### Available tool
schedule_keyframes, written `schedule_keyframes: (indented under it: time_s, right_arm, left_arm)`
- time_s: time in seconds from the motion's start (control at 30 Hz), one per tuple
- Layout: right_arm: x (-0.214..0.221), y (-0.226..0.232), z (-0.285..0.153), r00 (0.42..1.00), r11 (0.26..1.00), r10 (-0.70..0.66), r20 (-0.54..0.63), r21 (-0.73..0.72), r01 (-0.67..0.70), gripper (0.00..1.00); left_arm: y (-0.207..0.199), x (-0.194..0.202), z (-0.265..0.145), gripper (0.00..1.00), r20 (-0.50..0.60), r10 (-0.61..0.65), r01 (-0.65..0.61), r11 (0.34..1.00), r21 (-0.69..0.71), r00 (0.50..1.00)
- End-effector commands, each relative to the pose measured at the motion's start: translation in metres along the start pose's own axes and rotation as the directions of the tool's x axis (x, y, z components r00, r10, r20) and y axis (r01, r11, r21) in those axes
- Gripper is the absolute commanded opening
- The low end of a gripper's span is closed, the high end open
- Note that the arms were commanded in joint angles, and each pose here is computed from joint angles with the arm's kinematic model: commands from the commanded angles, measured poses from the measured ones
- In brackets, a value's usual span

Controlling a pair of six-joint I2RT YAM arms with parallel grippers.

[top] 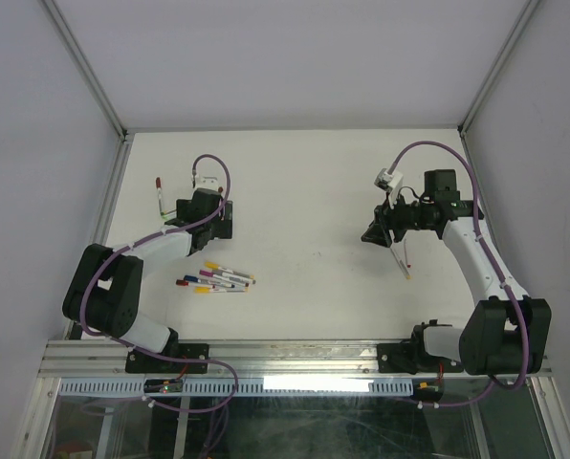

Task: Open the pen caps
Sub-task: Move the pen to the center of the board.

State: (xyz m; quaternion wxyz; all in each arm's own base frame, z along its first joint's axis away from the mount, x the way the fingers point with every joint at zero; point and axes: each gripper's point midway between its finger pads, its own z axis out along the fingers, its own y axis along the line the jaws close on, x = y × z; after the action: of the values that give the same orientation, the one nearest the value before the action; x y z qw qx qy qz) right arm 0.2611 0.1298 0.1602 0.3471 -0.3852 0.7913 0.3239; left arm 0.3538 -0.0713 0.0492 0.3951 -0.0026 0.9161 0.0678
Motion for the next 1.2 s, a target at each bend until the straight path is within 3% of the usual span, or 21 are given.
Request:
schedule_keyframes:
  time_s: [0.0,1.17]
  right_arm:
    - [-0.0047,-0.0021,-0.0012,1.000,1.000,-0.025,0.015,0.002,0.025,0.51]
    - [-0.0049,-0.0017,-0.0008,1.000,1.000,-0.024,0.015,-0.002,0.024,0.51]
  left_arm:
    - [-0.0023,-0.0248,0.0000,0.99,0.050,-0.013,0.012,1.000,0.024,0.999]
    - [-0.0010,-0.0297,0.0026,0.99,0.047,-0.042,0.040,0.998,0.048,0.998]
